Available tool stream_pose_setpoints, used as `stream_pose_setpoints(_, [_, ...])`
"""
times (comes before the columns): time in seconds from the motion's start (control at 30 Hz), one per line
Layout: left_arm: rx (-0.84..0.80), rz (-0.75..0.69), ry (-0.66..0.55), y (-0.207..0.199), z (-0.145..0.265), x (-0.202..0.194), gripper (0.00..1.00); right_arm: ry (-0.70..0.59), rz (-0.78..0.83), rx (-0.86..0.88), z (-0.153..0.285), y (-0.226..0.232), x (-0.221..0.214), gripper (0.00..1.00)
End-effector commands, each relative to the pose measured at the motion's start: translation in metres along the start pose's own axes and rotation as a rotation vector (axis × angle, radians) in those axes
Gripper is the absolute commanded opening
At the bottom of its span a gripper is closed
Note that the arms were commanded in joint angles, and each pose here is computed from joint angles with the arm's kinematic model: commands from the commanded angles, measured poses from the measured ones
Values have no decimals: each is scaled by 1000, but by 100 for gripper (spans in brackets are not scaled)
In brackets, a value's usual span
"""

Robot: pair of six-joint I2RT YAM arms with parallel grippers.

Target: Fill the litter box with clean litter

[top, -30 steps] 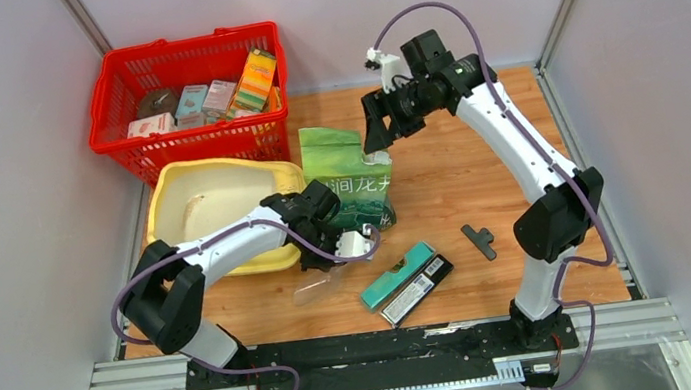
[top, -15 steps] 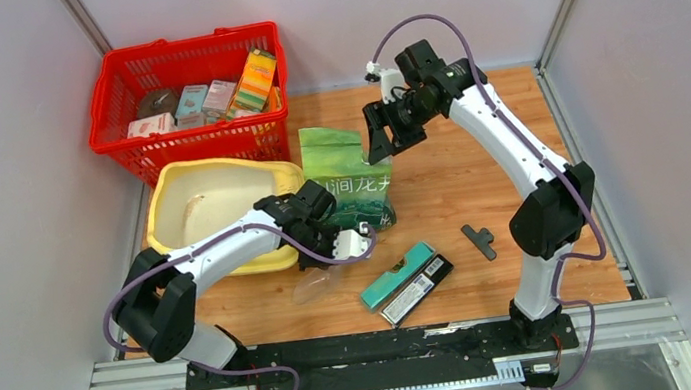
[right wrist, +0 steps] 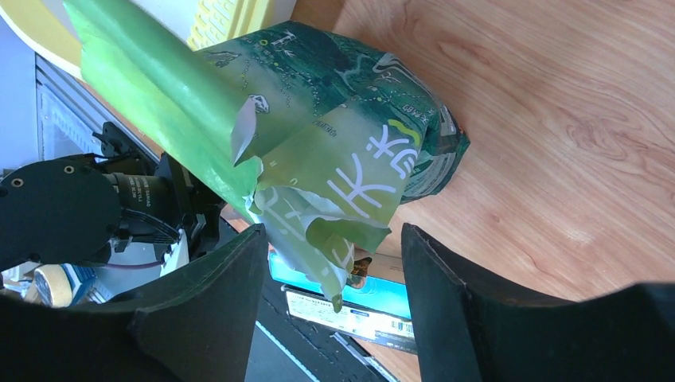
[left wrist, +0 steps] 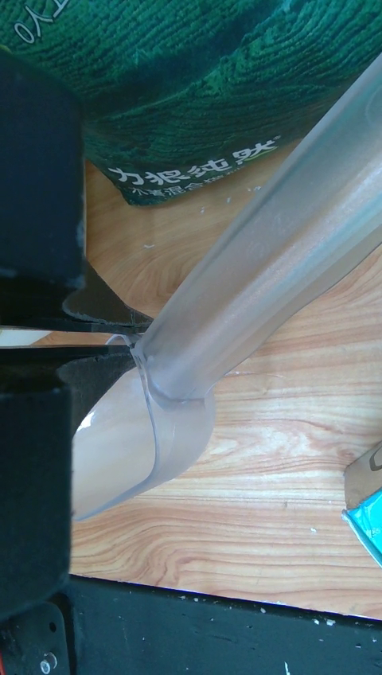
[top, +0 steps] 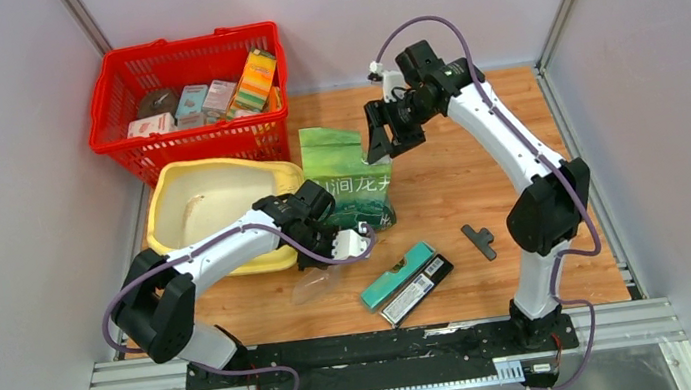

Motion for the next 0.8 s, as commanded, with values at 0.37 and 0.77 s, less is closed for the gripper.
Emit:
stream_pose_setpoints(0.37, [5,5,-27,-1,7,2,0,-48,-72,47,-5,-3,13,64])
stream_pose_setpoints(0.77, [-19,15,-23,-1,7,2,0,-26,-98,-9,-3,-8,5,53])
Point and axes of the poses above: each gripper's point midway between its finger pads, its own z axis back along the fingers, its own y axis along the line the jaws close on, x = y × z, the point moved 10 cm from there along z, back along the fingers, and after that the axes turned 7 degrees about z, right-handed, at the moved point
